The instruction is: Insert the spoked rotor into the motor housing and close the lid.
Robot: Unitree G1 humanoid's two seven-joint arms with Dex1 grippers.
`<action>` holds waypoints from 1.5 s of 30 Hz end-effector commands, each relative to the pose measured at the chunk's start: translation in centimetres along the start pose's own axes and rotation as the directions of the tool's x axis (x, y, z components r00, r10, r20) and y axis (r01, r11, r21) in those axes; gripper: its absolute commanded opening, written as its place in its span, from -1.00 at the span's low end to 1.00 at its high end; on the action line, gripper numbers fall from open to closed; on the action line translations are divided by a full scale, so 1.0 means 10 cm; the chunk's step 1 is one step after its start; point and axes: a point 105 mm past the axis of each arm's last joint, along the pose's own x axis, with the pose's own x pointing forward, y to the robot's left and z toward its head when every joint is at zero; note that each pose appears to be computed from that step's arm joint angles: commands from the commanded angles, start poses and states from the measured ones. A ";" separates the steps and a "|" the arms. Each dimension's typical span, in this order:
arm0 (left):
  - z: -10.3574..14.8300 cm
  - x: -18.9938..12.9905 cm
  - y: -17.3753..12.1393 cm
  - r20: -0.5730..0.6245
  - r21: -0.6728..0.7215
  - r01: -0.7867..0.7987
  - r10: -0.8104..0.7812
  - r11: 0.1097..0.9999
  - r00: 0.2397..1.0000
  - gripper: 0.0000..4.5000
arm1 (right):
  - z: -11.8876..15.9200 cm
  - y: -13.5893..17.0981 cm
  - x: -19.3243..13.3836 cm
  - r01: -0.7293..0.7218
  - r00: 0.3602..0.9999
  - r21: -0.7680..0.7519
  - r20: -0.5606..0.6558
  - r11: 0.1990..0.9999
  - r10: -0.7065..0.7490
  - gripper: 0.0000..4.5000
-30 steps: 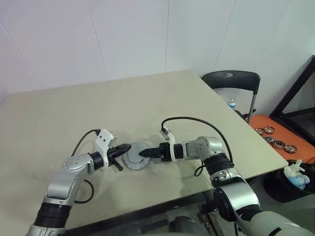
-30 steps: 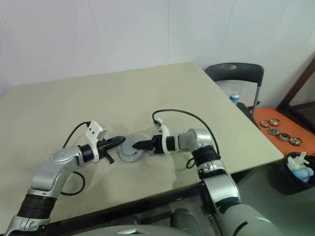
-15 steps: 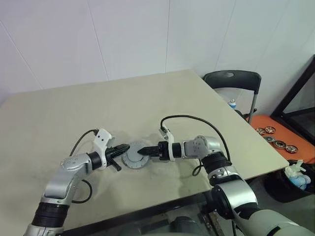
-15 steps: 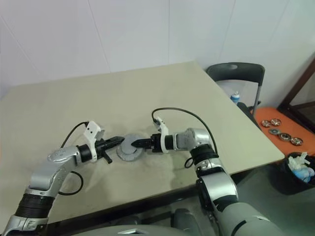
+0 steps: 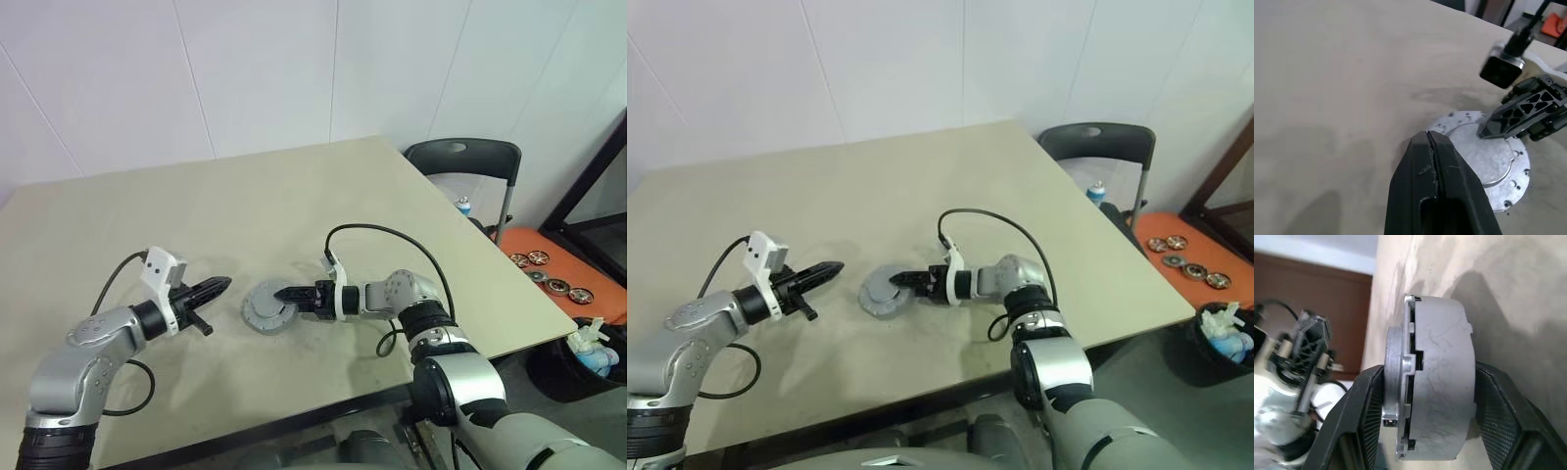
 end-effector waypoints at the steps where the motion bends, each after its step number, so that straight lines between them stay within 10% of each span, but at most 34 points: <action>1: 0.10 -0.08 0.04 0.034 0.015 -0.028 0.027 1.000 0.999 -1.00 | 0.15 0.24 -0.01 -0.086 0.995 0.023 0.046 0.996 0.084 0.06; 18: 0.17 -0.25 0.14 0.228 -0.304 -0.091 0.165 0.948 0.960 -1.00 | 0.36 0.93 0.11 -0.273 0.955 -0.047 0.110 0.961 0.277 0.06; 30: 0.15 -0.38 -0.11 0.360 -0.580 0.103 0.142 0.808 0.922 0.58 | 0.39 0.89 0.15 -0.222 0.968 -0.065 0.108 0.973 0.228 0.06; 45: -0.12 0.22 -0.09 0.357 -0.737 0.195 0.128 0.648 0.925 0.58 | 0.45 0.95 0.14 -0.210 0.970 -0.099 0.107 0.973 0.220 0.06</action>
